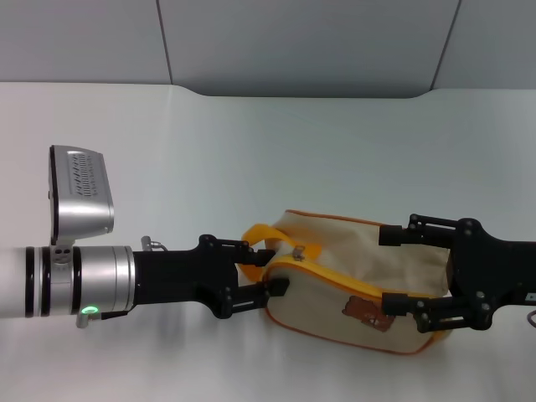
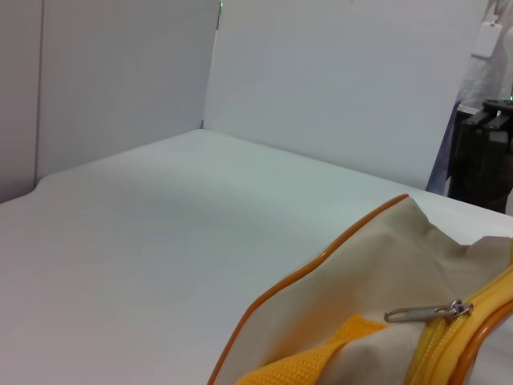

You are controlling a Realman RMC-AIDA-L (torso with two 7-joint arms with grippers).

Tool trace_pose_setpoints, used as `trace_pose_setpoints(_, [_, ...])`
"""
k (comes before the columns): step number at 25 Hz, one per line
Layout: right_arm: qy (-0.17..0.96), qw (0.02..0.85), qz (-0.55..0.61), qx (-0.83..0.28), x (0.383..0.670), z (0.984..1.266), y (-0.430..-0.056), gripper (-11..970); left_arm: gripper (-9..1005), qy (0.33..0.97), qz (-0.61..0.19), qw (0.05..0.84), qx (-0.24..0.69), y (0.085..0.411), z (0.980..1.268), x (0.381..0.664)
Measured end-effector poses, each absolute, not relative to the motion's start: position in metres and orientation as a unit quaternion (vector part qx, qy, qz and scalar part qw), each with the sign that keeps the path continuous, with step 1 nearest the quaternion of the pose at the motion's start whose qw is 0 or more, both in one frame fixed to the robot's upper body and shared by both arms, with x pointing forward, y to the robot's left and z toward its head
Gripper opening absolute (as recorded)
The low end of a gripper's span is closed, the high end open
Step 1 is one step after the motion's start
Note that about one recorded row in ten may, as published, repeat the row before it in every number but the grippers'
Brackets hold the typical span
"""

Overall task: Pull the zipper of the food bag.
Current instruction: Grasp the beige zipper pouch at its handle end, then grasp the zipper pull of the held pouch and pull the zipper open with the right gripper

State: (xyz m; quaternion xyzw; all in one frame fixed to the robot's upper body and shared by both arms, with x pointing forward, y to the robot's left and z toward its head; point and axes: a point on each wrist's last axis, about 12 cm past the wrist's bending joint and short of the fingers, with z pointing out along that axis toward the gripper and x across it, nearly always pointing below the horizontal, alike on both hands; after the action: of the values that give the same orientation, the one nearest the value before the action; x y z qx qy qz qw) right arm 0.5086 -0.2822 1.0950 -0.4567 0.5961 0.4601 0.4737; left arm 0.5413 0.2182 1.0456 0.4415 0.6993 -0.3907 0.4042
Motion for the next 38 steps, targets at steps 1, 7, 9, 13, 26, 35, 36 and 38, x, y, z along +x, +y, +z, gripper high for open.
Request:
trace_pose_setpoints(1, [0.596, 0.474, 0.460, -0.457, 0.509, 1.095, -0.282, 842, 541, 0.699, -0.391, 0.405, 0.440, 0.218, 1.046, 0.541])
trace_pose_setpoints(7, [0.597, 0.476, 0.458, -0.456, 0.509, 1.094, -0.281, 842, 412, 0.696, -0.394, 0.407, 0.441, 0.218, 1.046, 0.541])
trace_pose_setpoints(9, [0.598, 0.487, 0.452, -0.448, 0.511, 1.095, -0.282, 842, 387, 0.689, -0.399, 0.409, 0.445, 0.218, 1.048, 0.540])
trace_pose_setpoints(13, [0.603, 0.536, 0.425, -0.410, 0.519, 1.095, -0.281, 842, 336, 0.671, -0.408, 0.421, 0.454, 0.218, 1.054, 0.540])
trace_pose_setpoints(26, [0.558, 0.569, 0.291, -0.530, 0.545, 1.084, -0.248, 757, 106, 0.651, -0.401, 0.445, 0.466, 0.233, 1.083, 0.559])
trace_pose_setpoints(35, [0.512, 0.582, 0.273, -0.569, 0.547, 1.079, -0.228, 348, 68, 0.630, -0.409, 0.443, 0.489, 0.235, 1.100, 0.564])
trace_pose_setpoints(36, [0.508, 0.585, 0.273, -0.571, 0.547, 1.078, -0.226, 334, 66, 0.630, -0.409, 0.443, 0.489, 0.235, 1.100, 0.564])
trace_pose_setpoints(38, [0.496, 0.592, 0.274, -0.573, 0.547, 1.078, -0.221, 306, 63, 0.627, -0.411, 0.437, 0.497, 0.232, 1.100, 0.564])
